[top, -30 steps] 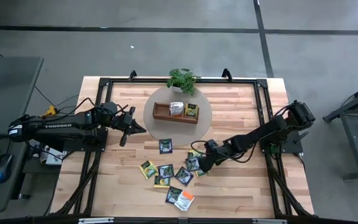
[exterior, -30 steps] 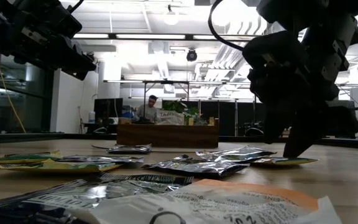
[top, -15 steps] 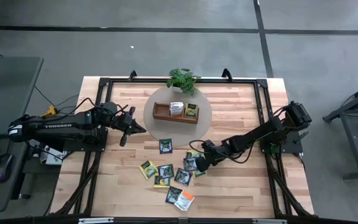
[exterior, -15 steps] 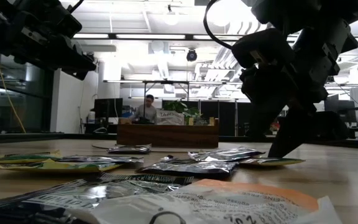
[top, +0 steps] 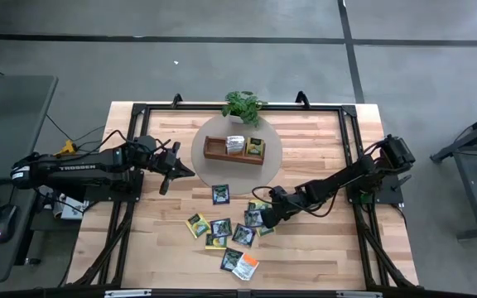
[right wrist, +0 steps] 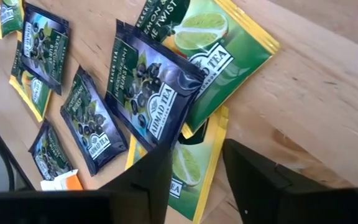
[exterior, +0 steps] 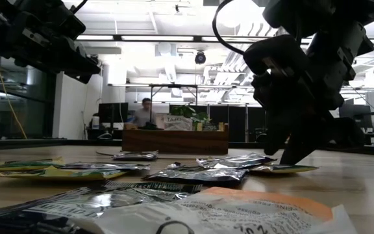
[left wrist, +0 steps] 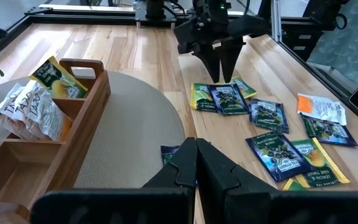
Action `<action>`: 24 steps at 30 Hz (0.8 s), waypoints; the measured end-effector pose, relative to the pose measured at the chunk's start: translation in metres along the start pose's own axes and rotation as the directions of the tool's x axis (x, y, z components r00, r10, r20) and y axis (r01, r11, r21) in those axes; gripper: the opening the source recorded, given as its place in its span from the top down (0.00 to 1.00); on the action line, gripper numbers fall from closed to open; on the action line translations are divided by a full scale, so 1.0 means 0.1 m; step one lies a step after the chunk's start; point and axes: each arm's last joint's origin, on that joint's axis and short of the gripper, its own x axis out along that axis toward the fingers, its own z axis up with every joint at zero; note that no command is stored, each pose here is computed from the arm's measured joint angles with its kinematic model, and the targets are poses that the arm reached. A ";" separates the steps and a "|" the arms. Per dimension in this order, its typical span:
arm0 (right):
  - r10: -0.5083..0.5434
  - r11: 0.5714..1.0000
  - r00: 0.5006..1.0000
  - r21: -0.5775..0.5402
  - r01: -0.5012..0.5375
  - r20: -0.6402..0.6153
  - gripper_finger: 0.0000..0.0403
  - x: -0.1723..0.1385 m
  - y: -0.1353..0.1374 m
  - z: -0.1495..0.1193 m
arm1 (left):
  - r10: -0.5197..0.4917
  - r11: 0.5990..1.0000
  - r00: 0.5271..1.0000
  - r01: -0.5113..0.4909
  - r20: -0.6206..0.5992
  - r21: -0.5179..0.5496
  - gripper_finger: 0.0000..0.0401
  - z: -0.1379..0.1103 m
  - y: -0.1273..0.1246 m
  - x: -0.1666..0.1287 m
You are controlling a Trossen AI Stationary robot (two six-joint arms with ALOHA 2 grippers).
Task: Pick & Place Tea
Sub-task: Put the yellow tea bag into the right section of the wooden organizer
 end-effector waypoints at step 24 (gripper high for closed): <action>-0.022 1.000 1.000 -0.007 0.022 -0.009 0.81 0.00 -0.03 -0.01 | 0.000 1.000 1.000 0.000 0.000 0.000 1.00 0.00 0.00 0.00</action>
